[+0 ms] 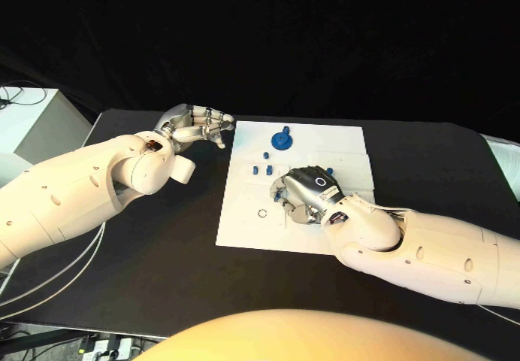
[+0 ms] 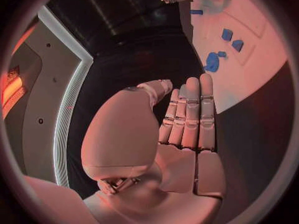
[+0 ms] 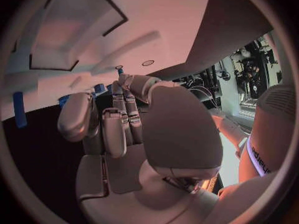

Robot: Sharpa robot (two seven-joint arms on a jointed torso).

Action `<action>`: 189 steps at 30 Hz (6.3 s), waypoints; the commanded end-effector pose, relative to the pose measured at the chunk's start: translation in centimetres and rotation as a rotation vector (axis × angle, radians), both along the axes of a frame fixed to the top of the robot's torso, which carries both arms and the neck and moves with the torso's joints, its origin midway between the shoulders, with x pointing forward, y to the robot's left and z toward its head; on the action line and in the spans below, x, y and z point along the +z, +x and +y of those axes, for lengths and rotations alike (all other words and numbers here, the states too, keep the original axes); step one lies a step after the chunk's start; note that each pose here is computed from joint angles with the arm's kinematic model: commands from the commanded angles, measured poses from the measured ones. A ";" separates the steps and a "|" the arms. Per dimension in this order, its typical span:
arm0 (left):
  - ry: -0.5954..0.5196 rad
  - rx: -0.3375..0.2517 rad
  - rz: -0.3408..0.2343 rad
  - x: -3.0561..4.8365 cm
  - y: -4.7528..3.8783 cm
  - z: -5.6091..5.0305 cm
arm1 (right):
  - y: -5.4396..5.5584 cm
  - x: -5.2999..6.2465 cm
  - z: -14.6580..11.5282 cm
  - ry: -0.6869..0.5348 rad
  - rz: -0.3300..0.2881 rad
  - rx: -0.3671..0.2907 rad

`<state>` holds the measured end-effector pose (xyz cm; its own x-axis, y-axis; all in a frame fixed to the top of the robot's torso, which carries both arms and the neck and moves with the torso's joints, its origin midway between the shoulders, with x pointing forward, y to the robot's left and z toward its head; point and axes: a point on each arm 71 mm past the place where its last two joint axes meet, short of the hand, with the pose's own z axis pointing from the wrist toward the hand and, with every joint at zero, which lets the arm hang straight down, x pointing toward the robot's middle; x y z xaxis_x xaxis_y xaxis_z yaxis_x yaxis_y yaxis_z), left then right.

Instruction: Assemble the parts on the task board

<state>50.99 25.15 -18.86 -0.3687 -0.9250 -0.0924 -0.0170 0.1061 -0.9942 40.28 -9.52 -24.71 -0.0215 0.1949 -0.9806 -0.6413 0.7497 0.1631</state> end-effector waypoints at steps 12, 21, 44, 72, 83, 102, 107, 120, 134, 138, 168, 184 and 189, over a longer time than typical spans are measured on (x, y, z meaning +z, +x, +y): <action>-0.005 -0.006 -0.002 0.07 -0.02 -0.1 | 0.1 -0.5 0.0 -0.026 0.011 0.007; -0.005 -0.006 -0.001 0.07 -0.03 -0.1 | 0.2 -0.8 0.0 -0.034 0.015 0.004; -0.002 -0.006 0.002 0.02 -0.01 0.0 | 0.2 -1.6 0.4 -0.052 0.046 0.021; 0.000 -0.003 0.006 -0.12 0.02 0.1 | 0.3 -1.1 -1.2 -0.014 0.014 -0.043; -0.002 -0.002 0.007 -0.23 -0.04 0.1 | 1.6 1.9 -4.4 0.067 0.082 -0.107; -0.005 -0.003 0.016 -0.56 -0.15 0.1 | 5.7 4.0 -9.9 -0.136 0.206 -0.202; -0.005 -0.001 0.018 -0.62 -0.18 0.2 | 5.9 3.8 -10.2 -0.175 0.211 -0.207; -0.005 0.000 0.019 -0.63 -0.22 0.2 | 6.4 3.9 -10.1 -0.184 0.171 -0.217; -0.004 0.000 0.019 -0.62 -0.25 0.3 | 6.3 4.0 -9.3 -0.146 0.158 -0.201; -0.004 -0.001 0.020 -0.62 -0.26 0.3 | 6.4 4.0 -9.3 -0.144 0.157 -0.207; 0.001 0.003 0.026 -0.66 -0.26 0.5 | 6.5 3.7 -9.4 -0.217 0.111 -0.211; 0.003 0.005 0.029 -0.67 -0.28 0.6 | 6.5 3.7 -9.5 -0.214 0.113 -0.214; 0.003 0.005 0.029 -0.67 -0.29 0.6 | 6.5 3.7 -9.5 -0.211 0.115 -0.214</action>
<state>50.74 25.96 -19.61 -0.3575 -0.9292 -0.0937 -0.0475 0.1183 -0.9918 46.80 -19.02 -20.96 -0.1140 0.0112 -0.9934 -0.4495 0.8912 0.0616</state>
